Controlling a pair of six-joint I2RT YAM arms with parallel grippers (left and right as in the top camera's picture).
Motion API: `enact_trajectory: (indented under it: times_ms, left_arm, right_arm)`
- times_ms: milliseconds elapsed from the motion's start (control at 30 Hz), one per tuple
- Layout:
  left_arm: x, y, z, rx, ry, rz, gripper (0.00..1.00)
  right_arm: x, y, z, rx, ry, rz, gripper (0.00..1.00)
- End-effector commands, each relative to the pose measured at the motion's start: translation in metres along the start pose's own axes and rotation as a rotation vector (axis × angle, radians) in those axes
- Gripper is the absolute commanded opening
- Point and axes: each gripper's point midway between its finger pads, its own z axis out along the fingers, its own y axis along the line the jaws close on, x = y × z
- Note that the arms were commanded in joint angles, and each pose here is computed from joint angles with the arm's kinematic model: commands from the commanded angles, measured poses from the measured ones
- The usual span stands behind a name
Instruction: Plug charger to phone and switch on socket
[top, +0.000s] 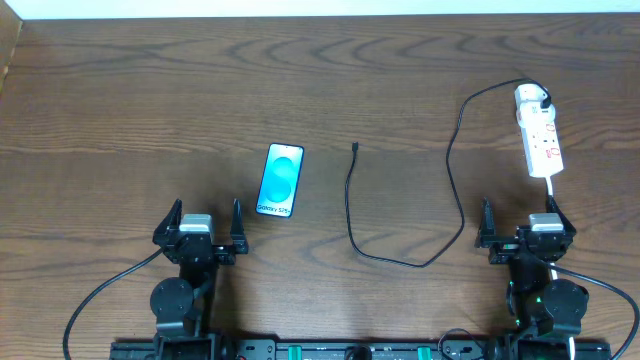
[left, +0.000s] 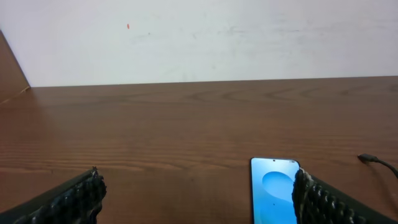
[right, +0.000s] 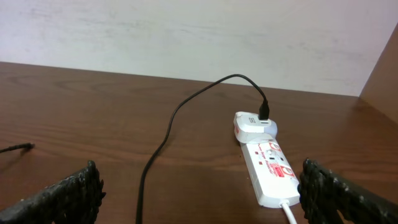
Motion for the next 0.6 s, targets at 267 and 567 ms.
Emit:
enact_trajectory:
  times_ms: [267, 567]
  left_arm:
    - [0.0140, -0.0017, 0.0001, 0.011, 0.047, 0.013, 0.97]
    - [0.0140, -0.0017, 0.0001, 0.011, 0.047, 0.013, 0.97]
  right_arm:
    - [0.0011, -0.0017, -0.0001, 0.009, 0.000, 0.012, 0.99]
    - [0.0011, -0.0017, -0.0001, 0.009, 0.000, 0.012, 0.99]
